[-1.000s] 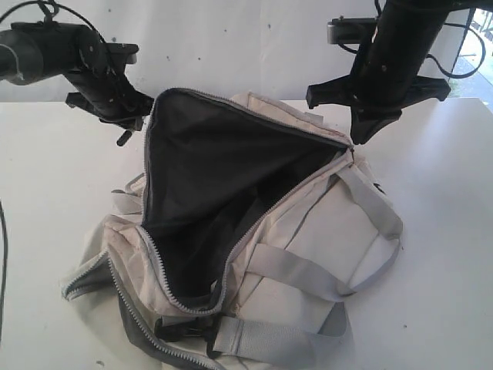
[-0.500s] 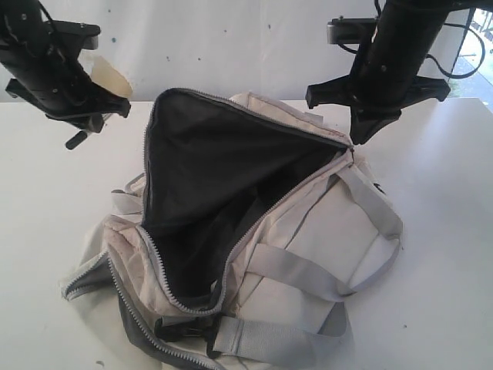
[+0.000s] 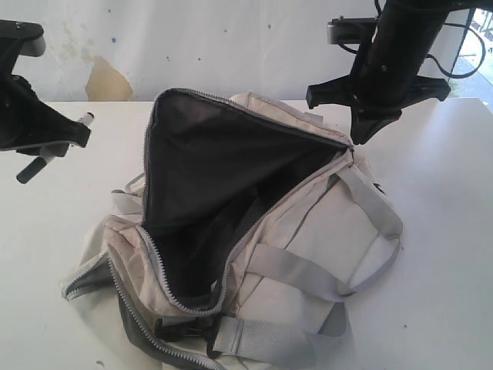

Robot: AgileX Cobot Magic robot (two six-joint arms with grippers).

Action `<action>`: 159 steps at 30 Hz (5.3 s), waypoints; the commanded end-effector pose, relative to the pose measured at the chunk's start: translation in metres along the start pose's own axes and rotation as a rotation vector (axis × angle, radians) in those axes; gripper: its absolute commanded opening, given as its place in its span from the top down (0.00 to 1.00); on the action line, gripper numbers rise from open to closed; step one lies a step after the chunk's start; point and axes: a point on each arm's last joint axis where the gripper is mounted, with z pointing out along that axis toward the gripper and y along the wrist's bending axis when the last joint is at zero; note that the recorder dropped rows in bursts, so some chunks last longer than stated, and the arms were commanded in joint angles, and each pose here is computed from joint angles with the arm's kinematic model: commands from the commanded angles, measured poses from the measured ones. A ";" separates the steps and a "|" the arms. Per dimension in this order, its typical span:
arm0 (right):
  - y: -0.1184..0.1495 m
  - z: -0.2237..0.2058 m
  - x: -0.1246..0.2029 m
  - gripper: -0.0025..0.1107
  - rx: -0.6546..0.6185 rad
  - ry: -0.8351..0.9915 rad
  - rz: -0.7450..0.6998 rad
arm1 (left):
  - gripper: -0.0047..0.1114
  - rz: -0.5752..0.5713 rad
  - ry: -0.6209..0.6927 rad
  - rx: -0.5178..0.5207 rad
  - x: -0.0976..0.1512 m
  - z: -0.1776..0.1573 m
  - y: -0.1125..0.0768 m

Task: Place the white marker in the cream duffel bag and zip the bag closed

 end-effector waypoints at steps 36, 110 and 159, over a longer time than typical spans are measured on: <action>-0.002 -0.005 0.001 0.98 0.000 -0.009 -0.008 | 0.96 0.094 -0.097 0.376 0.014 0.031 -0.134; -0.021 -0.005 -0.003 0.98 0.010 -0.030 0.065 | 0.32 0.682 -0.014 0.458 0.025 -0.012 -0.087; -0.015 0.110 -0.056 0.32 -0.196 -0.273 -0.302 | 0.23 -0.604 0.328 0.155 0.066 0.024 -0.071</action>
